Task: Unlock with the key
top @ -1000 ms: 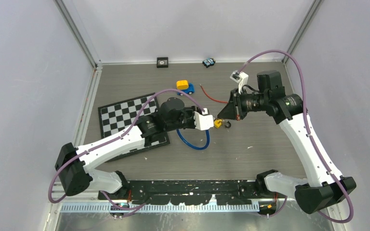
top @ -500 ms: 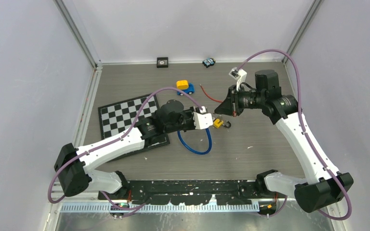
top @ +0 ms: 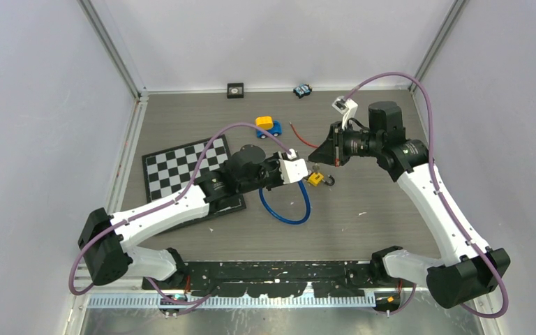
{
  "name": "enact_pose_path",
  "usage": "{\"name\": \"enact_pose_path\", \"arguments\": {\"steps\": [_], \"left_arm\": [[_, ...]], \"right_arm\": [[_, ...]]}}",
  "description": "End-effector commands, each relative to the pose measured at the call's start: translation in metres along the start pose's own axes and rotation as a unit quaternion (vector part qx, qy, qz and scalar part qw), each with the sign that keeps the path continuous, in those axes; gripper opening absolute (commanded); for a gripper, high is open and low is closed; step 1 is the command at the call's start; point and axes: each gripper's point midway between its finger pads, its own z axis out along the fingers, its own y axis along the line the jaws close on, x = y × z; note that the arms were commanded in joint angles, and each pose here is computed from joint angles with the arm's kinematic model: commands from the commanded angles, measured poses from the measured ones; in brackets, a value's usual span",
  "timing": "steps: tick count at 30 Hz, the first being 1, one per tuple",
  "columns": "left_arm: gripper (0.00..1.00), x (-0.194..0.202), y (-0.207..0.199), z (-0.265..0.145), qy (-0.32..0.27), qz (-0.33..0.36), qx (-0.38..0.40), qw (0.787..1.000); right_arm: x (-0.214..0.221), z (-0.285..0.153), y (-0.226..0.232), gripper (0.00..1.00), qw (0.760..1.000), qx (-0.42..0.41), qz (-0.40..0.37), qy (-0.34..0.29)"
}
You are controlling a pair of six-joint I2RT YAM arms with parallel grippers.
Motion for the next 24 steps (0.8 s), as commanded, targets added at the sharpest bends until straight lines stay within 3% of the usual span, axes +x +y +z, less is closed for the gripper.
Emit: {"name": "enact_pose_path", "arguments": {"steps": [1, 24], "left_arm": [[0.00, -0.040, 0.022, -0.009, -0.063, -0.008, -0.044, 0.997], [0.00, -0.036, 0.017, -0.003, -0.057, 0.008, -0.028, 0.998]], "right_arm": [[-0.012, 0.000, 0.009, 0.00, 1.000, -0.017, -0.014, -0.022], [-0.013, 0.004, 0.022, 0.00, 0.999, -0.042, -0.012, -0.015]]}}
